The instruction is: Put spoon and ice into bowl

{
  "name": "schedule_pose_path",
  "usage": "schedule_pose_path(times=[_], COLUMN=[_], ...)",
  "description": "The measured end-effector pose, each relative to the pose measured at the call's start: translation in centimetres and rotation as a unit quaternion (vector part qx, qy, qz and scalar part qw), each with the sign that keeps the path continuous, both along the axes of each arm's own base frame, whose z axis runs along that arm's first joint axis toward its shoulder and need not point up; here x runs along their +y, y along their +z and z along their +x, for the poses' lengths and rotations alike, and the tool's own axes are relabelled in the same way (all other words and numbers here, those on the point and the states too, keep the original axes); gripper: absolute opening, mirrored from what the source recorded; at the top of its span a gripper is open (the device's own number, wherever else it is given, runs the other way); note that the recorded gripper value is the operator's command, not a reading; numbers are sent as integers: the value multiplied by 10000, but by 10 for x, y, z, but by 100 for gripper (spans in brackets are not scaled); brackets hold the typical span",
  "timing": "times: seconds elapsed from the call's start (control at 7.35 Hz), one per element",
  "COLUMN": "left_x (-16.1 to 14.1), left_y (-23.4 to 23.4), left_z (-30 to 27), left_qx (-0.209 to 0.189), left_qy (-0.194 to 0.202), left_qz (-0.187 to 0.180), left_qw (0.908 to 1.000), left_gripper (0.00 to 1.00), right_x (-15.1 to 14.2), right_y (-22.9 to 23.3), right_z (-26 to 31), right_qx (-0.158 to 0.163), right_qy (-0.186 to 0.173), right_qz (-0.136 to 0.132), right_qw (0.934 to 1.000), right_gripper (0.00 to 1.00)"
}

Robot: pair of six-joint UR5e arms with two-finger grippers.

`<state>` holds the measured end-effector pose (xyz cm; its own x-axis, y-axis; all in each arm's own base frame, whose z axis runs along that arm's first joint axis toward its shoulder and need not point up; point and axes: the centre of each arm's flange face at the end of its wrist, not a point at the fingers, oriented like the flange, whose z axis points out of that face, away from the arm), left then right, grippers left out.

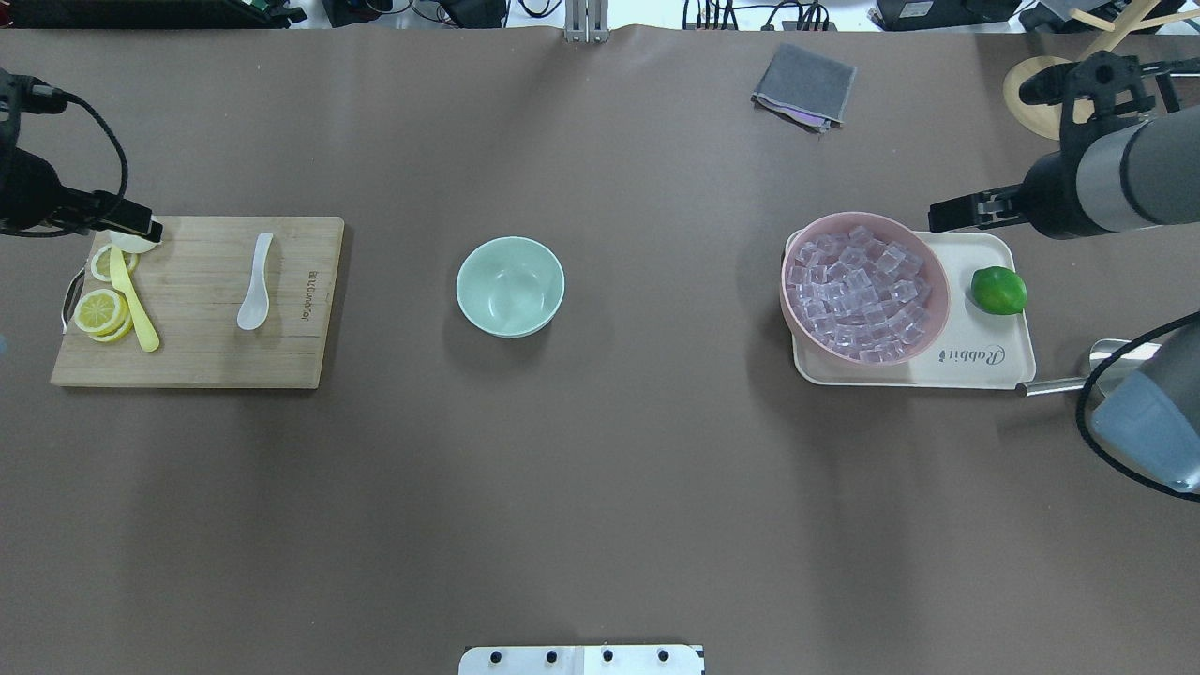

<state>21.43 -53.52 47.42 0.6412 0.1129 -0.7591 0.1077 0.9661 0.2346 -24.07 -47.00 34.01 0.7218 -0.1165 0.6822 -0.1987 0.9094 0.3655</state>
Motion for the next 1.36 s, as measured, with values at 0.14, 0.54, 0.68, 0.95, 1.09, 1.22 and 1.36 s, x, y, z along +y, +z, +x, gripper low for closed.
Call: schedule_pose_path(times=[0.14,0.54,0.68,0.95,1.09,1.22,1.36], left_x=[-2,3,5,3,2,1,0], left_y=[-4,-4,0,10,10,9,8], left_z=[23,88,103,128,135,138,139], left_qx=[-30,-300,-342,-306,-271,-250,-239], left_qy=[-177,-679,-752,-790,-787,-784,-776], left_qz=[-149,-342,-335,-149,-87,-56,-32], left_qw=[9997,9967,9960,9963,9965,9966,9967], left_gripper=[94,80,70,46,38,24,9], right_x=[0,0,1,3,3,3,3], right_y=[-13,-30,-31,-32,-32,-32,-32], right_z=[-18,-45,-48,-50,-50,-50,-51], right_qx=[41,194,209,224,232,237,241], right_qy=[120,288,290,290,298,303,302], right_qz=[-125,-226,-218,-204,-195,-188,-184], right_qw=[9998,9991,9991,9991,9991,9991,9991], right_gripper=[98,99,99,99,99,99,99])
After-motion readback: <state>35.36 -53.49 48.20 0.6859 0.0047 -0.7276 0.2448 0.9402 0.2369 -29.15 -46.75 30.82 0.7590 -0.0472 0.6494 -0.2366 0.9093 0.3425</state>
